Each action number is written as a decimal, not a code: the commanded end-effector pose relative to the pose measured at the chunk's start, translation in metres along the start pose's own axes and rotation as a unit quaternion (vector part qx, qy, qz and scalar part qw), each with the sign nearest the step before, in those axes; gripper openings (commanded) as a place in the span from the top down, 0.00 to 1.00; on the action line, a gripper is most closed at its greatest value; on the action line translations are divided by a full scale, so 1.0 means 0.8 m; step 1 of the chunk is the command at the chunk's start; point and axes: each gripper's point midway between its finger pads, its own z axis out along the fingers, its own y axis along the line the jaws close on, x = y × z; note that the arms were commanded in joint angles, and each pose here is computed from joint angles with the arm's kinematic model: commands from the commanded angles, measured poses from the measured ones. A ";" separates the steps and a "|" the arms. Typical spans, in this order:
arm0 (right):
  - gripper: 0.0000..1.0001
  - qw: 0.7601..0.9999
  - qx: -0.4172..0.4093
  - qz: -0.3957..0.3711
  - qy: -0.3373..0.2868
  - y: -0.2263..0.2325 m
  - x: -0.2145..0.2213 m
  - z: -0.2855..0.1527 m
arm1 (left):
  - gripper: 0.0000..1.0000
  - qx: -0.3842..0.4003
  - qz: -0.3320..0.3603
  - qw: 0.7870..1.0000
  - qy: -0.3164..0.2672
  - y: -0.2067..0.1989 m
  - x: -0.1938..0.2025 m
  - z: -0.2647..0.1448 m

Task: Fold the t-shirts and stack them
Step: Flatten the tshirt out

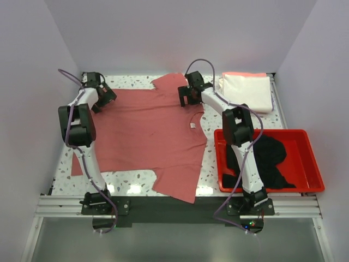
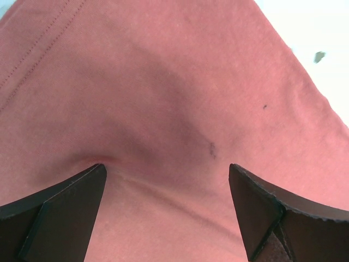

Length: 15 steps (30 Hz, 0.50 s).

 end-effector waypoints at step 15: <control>0.01 1.000 0.005 0.026 0.000 -0.044 -0.020 0.016 | 0.00 0.067 0.020 0.997 0.039 -0.062 0.009 0.020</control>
